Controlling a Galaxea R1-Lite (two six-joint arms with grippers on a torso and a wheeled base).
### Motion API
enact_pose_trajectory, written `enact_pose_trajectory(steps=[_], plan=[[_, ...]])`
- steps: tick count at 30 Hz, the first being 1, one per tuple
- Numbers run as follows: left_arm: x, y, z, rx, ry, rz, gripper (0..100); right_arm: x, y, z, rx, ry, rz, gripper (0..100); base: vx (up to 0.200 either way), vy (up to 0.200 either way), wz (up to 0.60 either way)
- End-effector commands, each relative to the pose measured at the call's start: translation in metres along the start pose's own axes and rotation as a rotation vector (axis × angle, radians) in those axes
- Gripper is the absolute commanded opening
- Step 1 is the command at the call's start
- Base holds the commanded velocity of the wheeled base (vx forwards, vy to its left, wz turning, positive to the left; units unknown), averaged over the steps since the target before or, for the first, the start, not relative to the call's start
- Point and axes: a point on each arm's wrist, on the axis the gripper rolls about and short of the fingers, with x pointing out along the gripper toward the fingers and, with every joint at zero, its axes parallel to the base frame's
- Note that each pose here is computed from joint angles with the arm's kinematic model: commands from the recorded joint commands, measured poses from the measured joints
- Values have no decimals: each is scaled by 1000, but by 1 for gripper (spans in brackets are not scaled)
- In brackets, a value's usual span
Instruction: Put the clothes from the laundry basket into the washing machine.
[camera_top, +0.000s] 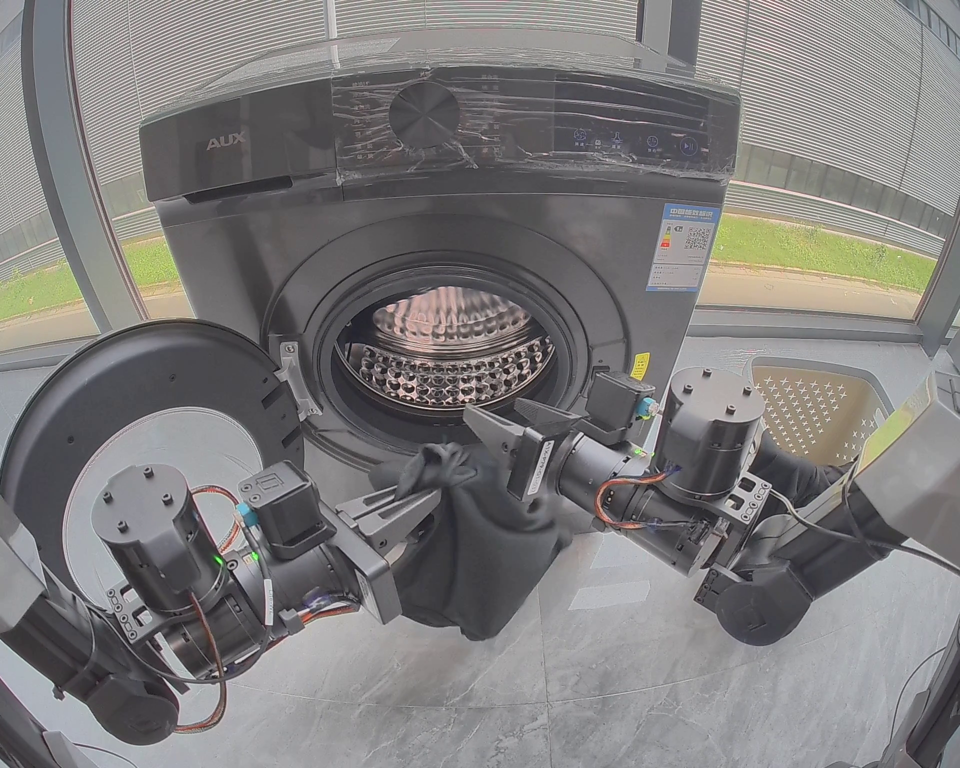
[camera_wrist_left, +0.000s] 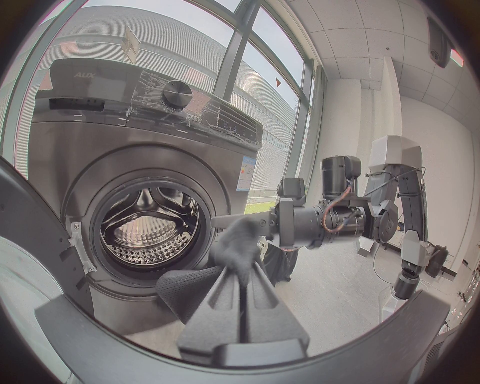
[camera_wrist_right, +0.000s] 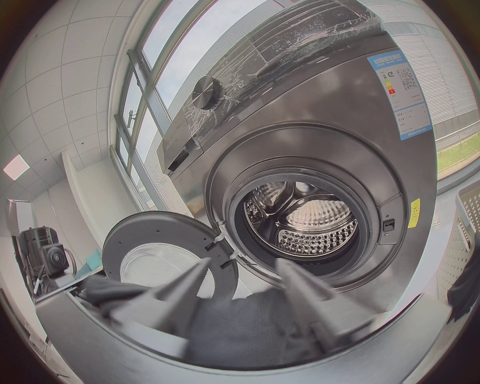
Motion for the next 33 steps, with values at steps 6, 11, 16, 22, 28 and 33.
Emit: enact_pose_trajectory(steps=[6,11,16,22,28,33], plan=[[10,16,17,-1,-81,73,0,-4,-8,-7,-47,33,-25,100,0,0,0],[14,17,22,-17,-106,104,0,-7,-14,-10,-55,51,-46,100,0,0,0],[21,19,27,-16,-139,138,0,-11,-19,-16,-65,85,-63,100,0,0,0],[27,21,34,-16,-176,177,0,-16,-26,-32,-98,149,-82,100,0,0,0],[29,22,30,-17,-163,181,0,-13,-24,-39,-117,162,-69,100,0,0,0],[33,22,25,-18,-152,183,0,-12,-16,-42,-119,166,-18,100,0,0,0]])
